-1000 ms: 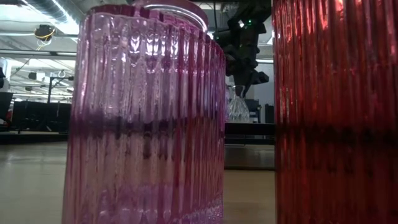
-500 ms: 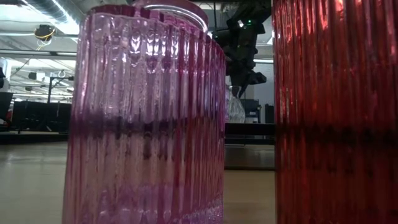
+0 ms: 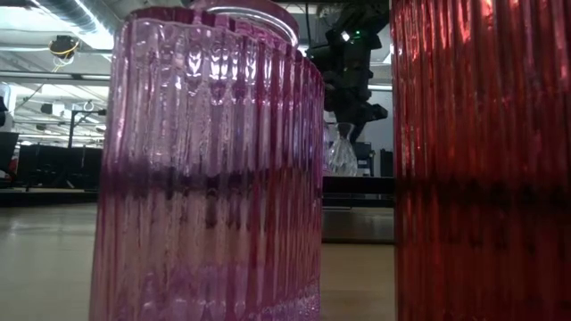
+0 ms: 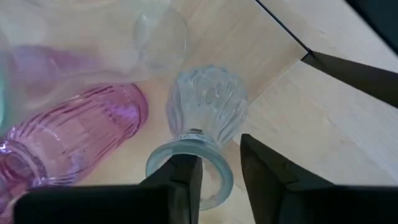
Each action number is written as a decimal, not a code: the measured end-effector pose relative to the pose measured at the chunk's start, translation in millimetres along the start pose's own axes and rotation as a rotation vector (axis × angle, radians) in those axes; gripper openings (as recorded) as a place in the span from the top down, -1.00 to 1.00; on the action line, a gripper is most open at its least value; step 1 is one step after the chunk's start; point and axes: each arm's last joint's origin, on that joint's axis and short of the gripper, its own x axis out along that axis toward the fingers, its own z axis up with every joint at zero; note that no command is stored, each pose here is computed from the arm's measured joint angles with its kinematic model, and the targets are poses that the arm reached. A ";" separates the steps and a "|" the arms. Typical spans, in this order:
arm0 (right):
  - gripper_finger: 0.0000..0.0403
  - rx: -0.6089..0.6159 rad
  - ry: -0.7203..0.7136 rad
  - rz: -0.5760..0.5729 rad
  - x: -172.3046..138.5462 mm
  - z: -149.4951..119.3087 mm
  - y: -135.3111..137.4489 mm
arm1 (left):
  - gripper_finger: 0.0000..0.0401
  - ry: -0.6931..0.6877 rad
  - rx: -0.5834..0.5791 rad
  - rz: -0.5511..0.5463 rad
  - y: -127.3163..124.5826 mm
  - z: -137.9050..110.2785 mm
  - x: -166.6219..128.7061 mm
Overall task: Sort vases onto shelf
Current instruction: Put the top transparent vase on the shelf aligned with the other transparent vase, then put the top green vase on the shelf
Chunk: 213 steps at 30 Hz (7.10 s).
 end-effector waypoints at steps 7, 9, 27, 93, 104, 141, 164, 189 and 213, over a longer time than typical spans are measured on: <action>0.53 -0.003 -0.003 0.004 -1.3 0.0 0.7 | 0.62 0.000 0.000 0.000 0.0 0.0 0.0; 0.52 -0.004 -0.009 0.006 -1.9 0.5 1.0 | 0.62 0.000 0.000 0.000 0.0 0.0 0.0; 0.52 -0.023 -0.093 0.029 -26.4 -8.1 3.6 | 0.62 -0.001 -0.006 0.000 0.0 0.1 0.1; 0.52 -0.279 -0.659 -0.037 -179.0 -246.9 71.9 | 0.62 0.485 -0.540 0.422 184.8 -87.6 76.7; 0.52 -0.282 -0.631 -0.010 -178.4 -247.5 72.7 | 0.62 0.550 -0.672 0.279 194.3 -138.5 114.5; 0.52 -0.266 -0.694 -0.073 -179.5 -245.6 71.2 | 0.76 0.292 -0.262 -0.212 1.7 -34.8 22.4; 0.52 -0.295 -0.630 -0.047 -177.6 -247.9 70.7 | 0.76 0.750 -0.002 -0.082 -76.7 -31.7 168.6; 0.52 -0.308 -0.607 -0.081 -176.3 -249.5 67.8 | 0.76 0.791 -0.004 -0.016 -75.6 -42.8 205.7; 0.52 -0.308 -0.598 -0.069 -176.2 -249.7 68.1 | 0.71 0.817 -0.022 -0.058 -74.6 -42.0 205.2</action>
